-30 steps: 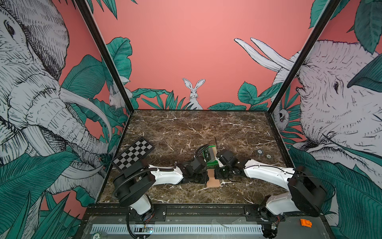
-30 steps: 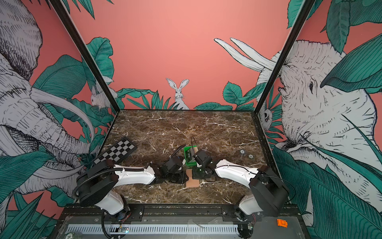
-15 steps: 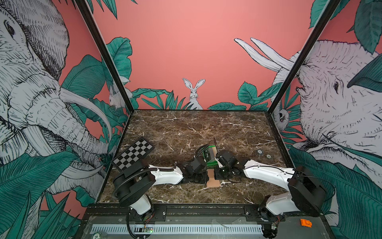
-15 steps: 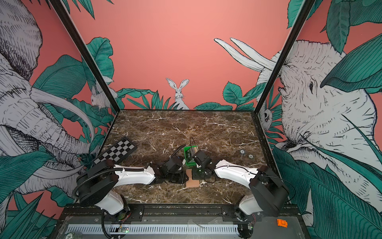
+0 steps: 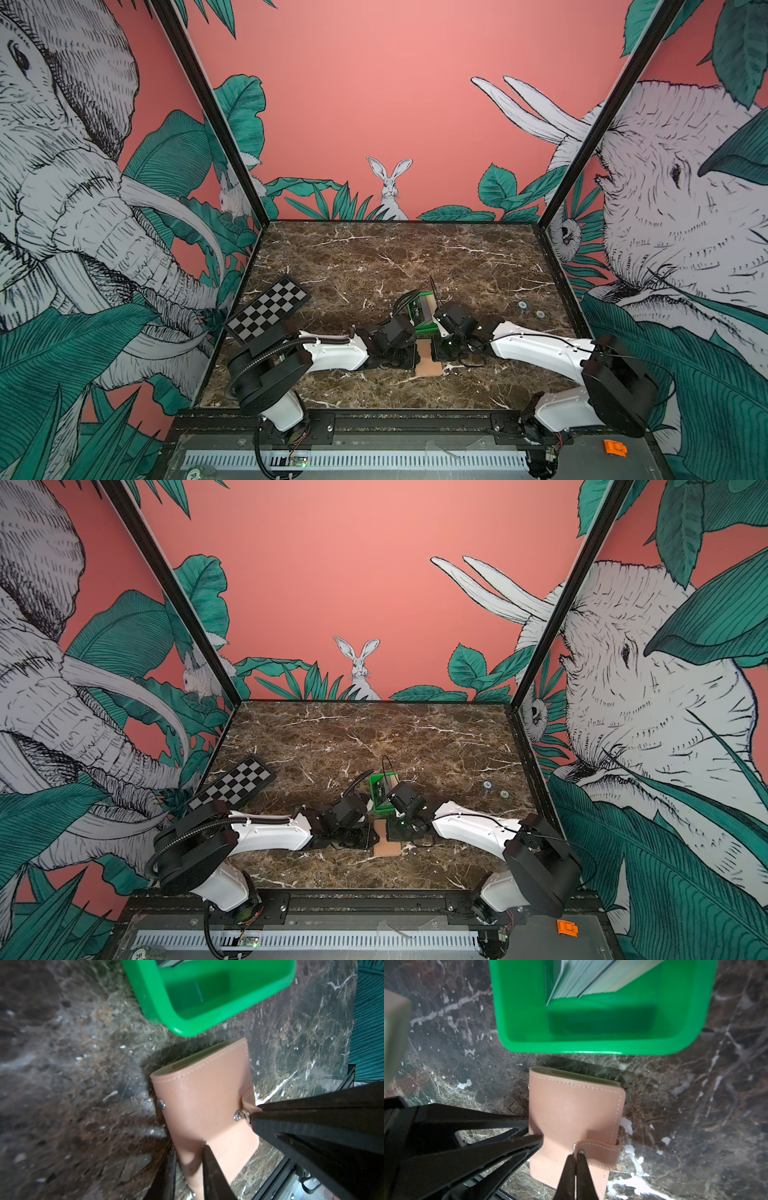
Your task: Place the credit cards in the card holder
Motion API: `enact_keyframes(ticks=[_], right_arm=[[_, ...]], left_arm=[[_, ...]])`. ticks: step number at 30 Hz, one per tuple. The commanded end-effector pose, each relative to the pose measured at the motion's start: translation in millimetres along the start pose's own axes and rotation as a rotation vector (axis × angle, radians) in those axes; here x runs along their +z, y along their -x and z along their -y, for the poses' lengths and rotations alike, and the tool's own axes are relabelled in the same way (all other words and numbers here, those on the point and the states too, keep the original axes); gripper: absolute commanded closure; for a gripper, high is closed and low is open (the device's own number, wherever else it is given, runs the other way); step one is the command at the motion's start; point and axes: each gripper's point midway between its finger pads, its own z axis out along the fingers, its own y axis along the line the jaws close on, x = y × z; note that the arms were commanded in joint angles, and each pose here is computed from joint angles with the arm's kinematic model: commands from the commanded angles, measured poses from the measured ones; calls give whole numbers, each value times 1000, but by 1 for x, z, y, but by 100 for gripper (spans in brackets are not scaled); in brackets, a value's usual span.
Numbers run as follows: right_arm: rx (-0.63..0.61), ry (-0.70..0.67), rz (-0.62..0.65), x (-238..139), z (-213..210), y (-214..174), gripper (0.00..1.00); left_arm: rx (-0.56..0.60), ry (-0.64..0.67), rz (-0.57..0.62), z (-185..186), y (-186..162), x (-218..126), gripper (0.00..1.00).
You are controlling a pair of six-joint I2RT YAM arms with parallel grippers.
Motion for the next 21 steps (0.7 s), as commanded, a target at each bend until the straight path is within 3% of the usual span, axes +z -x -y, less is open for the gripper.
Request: enact_keyframes(ticks=[1, 21], right_arm=[[-16, -10, -8, 0, -2, 1, 100], [-43, -72, -79, 7, -1, -10, 100]], left_arm=[[-3, 16, -10, -5, -6, 1, 76], [-5, 16, -6, -6, -6, 0, 76]])
